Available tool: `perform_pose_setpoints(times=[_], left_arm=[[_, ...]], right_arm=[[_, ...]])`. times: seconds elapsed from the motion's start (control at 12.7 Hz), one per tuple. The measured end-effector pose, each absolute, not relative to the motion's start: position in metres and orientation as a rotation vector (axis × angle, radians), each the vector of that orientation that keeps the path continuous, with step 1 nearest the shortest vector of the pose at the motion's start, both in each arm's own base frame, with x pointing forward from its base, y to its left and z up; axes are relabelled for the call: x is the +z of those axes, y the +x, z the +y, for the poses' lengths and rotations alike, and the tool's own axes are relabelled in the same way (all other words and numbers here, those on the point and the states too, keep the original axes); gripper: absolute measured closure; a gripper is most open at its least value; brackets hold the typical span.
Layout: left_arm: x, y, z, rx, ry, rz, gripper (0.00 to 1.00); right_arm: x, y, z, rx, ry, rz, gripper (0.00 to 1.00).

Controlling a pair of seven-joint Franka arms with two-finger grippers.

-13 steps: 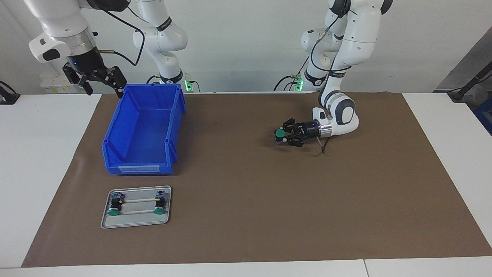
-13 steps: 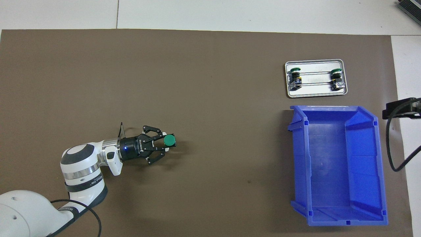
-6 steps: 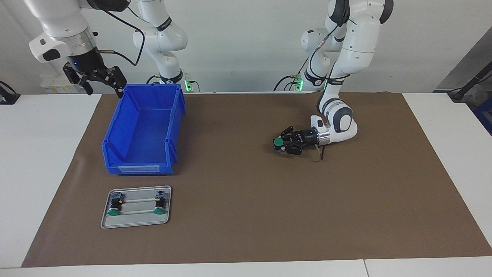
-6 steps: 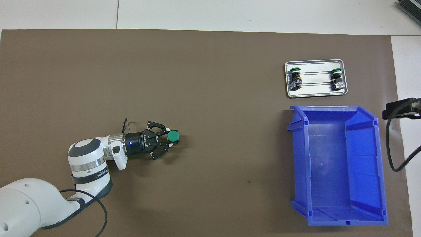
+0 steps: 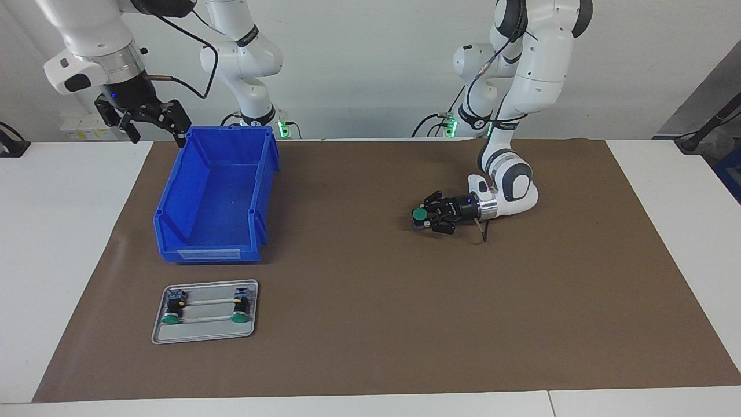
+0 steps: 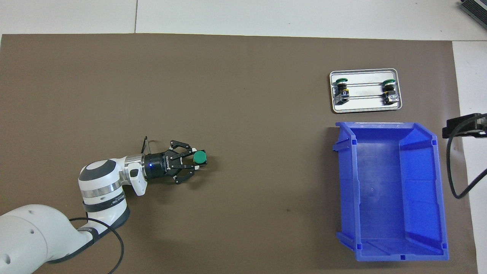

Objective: Place and press button with both arms

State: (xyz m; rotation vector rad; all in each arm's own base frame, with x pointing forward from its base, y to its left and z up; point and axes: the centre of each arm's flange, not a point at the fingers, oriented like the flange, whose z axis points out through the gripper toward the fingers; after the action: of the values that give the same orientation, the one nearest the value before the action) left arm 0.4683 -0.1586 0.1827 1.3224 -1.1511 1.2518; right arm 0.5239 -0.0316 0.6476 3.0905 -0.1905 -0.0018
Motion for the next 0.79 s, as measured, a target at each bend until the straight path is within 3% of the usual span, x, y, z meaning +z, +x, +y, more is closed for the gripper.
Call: perform_pose_setpoints(times=[0.32, 0.39, 0.63, 0.79], left_arm=[[0.1783, 0.4671, -0.1577, 1.246, 1.328, -1.146, 0.57], [0.1775, 0.4669, -0.1575, 1.245, 1.329, -1.145, 0.48], [0.1768, 0.4665, -0.1572, 1.244, 1.330, -1.144, 0.41], [0.1761, 0.4654, -0.1571, 1.241, 1.332, -1.142, 0.19]], right_arm=[[0.6477, 0.5239, -0.0316, -0.002, 3.090, -0.190, 0.00], [0.6477, 0.5239, -0.0316, -0.002, 3.090, -0.190, 0.00], [0.6477, 0.5239, -0.0316, -0.002, 3.090, -0.190, 0.00], [0.6477, 0.5239, -0.0316, -0.002, 3.090, -0.191, 0.00]])
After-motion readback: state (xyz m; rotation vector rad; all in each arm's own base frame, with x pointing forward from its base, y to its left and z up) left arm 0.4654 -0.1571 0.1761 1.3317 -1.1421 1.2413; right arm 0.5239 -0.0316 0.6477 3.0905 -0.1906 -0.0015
